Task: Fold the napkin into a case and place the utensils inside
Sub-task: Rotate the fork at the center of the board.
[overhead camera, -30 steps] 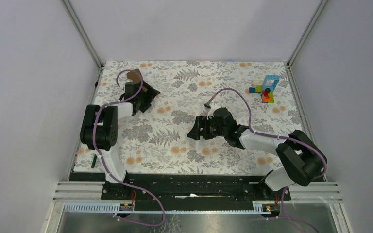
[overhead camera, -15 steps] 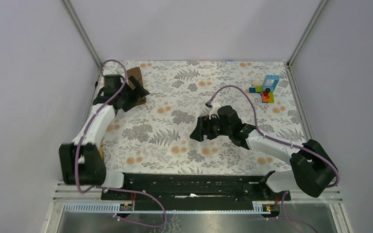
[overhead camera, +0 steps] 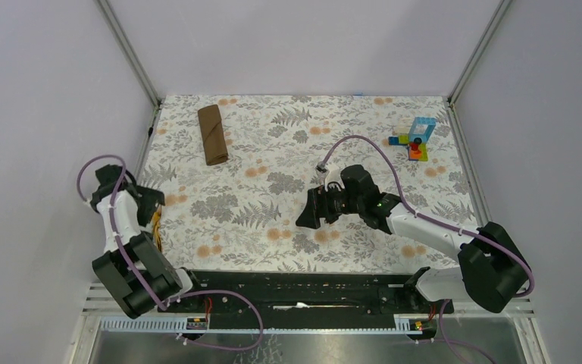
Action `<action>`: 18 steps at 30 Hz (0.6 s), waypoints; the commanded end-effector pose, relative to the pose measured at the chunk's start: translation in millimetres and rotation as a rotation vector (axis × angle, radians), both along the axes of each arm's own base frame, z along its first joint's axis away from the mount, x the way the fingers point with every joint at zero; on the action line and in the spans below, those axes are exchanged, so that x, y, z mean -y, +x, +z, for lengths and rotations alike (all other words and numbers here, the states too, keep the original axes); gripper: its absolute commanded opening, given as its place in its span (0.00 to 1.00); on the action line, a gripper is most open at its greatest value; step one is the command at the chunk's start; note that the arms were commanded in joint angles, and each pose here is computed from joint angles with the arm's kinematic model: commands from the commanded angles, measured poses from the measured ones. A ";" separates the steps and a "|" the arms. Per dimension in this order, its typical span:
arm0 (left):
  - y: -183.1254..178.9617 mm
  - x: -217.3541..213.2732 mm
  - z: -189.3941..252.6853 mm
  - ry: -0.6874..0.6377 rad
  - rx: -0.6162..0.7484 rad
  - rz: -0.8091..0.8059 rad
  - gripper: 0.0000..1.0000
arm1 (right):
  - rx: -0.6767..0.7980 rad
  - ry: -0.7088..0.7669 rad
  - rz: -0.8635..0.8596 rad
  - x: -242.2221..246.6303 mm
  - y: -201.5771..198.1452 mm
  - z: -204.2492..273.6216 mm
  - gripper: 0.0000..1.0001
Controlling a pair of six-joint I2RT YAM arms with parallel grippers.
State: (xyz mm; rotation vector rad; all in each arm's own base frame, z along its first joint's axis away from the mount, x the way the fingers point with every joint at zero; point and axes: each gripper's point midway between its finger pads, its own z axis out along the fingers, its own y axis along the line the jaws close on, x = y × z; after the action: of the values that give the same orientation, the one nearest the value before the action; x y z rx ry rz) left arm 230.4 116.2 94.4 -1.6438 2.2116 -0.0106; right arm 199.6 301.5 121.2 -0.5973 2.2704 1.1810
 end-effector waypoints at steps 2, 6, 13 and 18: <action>-27.4 -42.4 -7.6 0.116 0.009 0.188 0.98 | 0.013 0.012 0.038 -0.2 -3.6 6.5 0.83; -25.3 -55.9 -16.1 0.169 0.027 0.170 0.99 | 0.023 0.009 0.027 0.3 -0.9 9.3 0.82; -7.4 -53.0 -34.7 0.148 0.116 0.114 0.99 | 0.047 0.003 0.007 2.7 2.6 13.3 0.82; -7.9 -45.5 -48.5 0.122 0.130 0.111 0.97 | 0.048 0.008 0.013 2.6 1.5 16.9 0.82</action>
State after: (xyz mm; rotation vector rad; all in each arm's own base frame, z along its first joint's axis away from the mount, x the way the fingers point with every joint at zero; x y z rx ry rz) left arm 209.5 155.9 45.8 -1.7023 2.0300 0.0843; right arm 194.8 297.4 115.5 -0.6073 2.3047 1.1686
